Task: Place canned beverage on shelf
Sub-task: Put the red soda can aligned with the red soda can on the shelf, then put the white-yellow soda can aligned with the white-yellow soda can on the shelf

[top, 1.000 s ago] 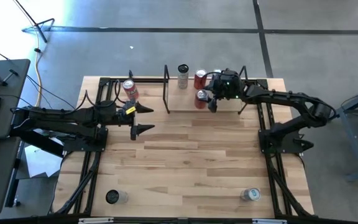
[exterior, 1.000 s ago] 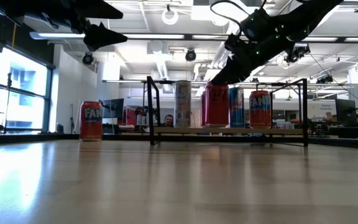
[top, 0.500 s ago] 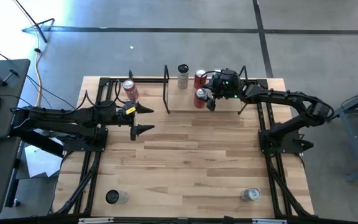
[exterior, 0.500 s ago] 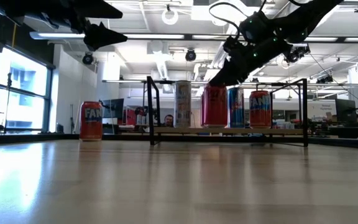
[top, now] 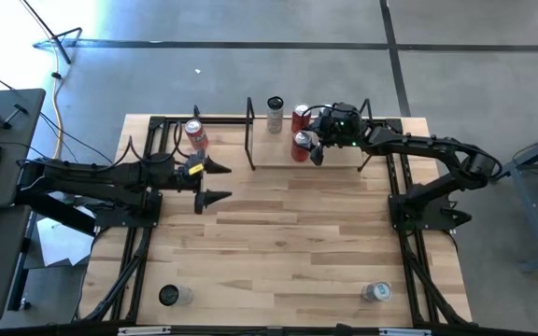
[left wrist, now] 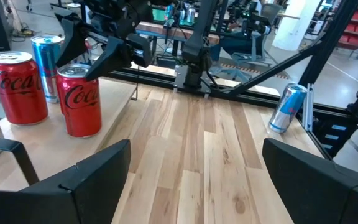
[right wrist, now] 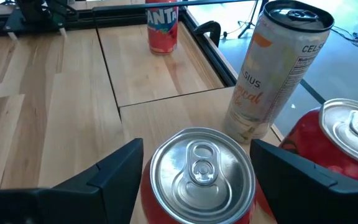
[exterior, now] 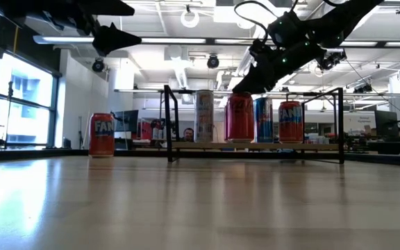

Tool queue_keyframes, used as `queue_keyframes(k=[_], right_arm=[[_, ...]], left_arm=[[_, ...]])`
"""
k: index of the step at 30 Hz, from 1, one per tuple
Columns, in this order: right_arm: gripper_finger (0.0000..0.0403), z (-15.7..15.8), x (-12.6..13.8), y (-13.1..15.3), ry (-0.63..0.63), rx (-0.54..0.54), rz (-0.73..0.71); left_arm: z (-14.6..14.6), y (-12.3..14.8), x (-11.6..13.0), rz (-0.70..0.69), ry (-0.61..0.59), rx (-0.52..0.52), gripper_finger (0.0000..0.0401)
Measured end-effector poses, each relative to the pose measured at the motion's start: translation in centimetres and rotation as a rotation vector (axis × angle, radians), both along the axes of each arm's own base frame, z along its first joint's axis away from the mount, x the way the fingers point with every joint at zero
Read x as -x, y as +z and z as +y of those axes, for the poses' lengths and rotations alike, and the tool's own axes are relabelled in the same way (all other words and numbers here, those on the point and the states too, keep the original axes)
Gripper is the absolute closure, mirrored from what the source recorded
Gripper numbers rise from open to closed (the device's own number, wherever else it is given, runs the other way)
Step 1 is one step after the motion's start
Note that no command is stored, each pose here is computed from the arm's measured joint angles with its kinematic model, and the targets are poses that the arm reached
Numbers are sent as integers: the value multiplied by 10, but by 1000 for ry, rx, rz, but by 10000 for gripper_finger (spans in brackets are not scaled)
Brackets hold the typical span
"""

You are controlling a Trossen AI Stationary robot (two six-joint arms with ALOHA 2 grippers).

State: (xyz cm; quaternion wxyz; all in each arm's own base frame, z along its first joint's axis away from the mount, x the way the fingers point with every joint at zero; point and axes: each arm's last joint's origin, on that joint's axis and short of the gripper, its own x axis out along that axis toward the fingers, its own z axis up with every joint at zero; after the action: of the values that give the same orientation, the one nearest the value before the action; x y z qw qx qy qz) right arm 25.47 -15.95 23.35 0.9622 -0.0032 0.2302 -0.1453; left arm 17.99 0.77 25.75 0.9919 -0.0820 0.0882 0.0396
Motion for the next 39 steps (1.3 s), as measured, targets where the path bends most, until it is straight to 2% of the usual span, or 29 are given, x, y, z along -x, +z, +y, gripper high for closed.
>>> queue_keyframes(k=[7, 22, 26, 32, 39], right_arm=[[123, 0, -1, 3, 0, -8, 15], [123, -9, -9, 51, -61, 54, 68], [127, -10, -9, 57, -93, 72, 72], [180, -9, -9, 54, -101, 81, 91], [292, -6, -11, 53, -85, 122, 107]], left_arm=[[-2, 0, 0, 1, -8, -10, 46], [-2, 0, 0, 1, -4, -12, 46], [-2, 0, 0, 1, -4, -12, 46], [-2, -1, 0, 9, -4, -12, 46], [-2, -2, 0, 23, -4, -10, 46]])
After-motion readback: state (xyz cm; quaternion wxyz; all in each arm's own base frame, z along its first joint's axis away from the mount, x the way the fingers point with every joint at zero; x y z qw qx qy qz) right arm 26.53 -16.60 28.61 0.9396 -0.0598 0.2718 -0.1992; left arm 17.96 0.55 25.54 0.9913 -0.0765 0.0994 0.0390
